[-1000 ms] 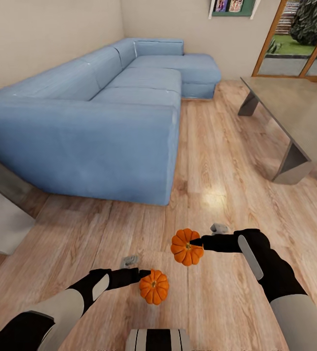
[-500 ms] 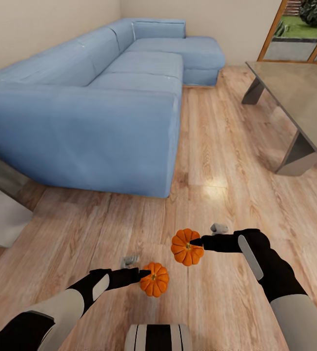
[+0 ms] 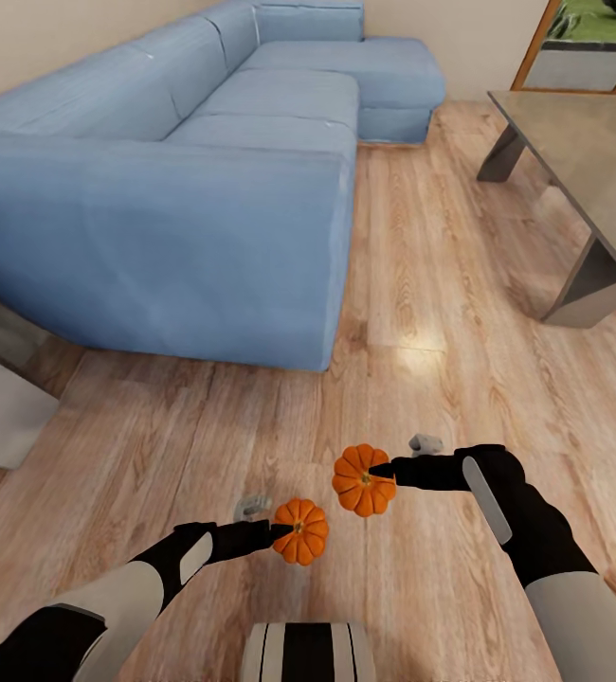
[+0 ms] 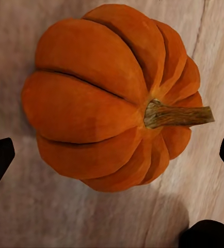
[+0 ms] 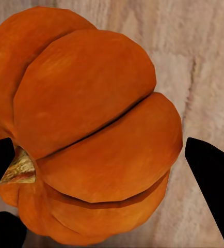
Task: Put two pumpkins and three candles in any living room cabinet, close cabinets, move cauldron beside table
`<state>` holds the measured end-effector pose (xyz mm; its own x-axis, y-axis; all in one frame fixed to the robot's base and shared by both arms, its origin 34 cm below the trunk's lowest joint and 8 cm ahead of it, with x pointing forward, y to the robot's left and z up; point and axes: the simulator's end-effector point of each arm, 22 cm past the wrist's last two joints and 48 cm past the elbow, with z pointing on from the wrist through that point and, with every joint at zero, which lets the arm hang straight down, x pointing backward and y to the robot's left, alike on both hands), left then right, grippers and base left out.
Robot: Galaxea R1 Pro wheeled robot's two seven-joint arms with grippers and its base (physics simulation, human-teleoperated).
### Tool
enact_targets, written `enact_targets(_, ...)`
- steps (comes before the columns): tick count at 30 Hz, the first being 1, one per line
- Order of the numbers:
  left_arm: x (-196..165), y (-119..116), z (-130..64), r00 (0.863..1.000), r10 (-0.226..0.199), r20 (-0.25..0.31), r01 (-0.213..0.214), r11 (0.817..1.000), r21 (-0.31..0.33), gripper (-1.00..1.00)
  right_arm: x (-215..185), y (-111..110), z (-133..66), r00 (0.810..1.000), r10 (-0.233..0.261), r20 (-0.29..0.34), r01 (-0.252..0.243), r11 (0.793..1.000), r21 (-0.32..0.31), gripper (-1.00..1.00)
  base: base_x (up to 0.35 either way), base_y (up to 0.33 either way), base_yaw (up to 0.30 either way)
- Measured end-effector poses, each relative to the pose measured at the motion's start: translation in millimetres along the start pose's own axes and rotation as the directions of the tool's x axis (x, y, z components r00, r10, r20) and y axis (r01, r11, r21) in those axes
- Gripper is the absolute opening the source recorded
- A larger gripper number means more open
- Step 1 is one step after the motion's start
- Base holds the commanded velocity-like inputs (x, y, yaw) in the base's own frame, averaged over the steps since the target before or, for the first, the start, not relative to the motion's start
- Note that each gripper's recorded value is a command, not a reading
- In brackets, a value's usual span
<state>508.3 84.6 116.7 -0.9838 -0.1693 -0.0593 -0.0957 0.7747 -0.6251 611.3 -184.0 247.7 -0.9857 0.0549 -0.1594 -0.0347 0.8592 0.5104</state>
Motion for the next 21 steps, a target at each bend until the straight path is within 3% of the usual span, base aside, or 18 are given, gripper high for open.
enact_targets(7, 0.0, 0.0, 0.1, 1.0, 0.0, 0.001, 0.0, 1.0, -0.001, 1.0, 0.1, 0.2, 0.1, 1.0, 0.0, 0.0, 0.0, 1.0, -0.001, -1.0, 0.008, 0.0, 0.0)
enact_targets(14, 0.4, 0.0, 0.0, 1.0, 0.0, 0.001, 0.0, 1.0, -0.001, 1.0, -0.1, -0.1, -0.3, 1.0, -0.001, 0.0, 0.001, 1.0, 0.001, -1.0, 0.219, 0.0, 0.0)
enact_targets(21, 0.5, 0.5, 0.2, 1.0, 0.0, 0.0, 0.0, 1.0, -0.002, 1.0, 0.1, 0.1, 0.1, 1.0, 0.0, 0.0, 0.0, 1.0, -0.001, -1.0, 0.022, 0.0, 0.0)
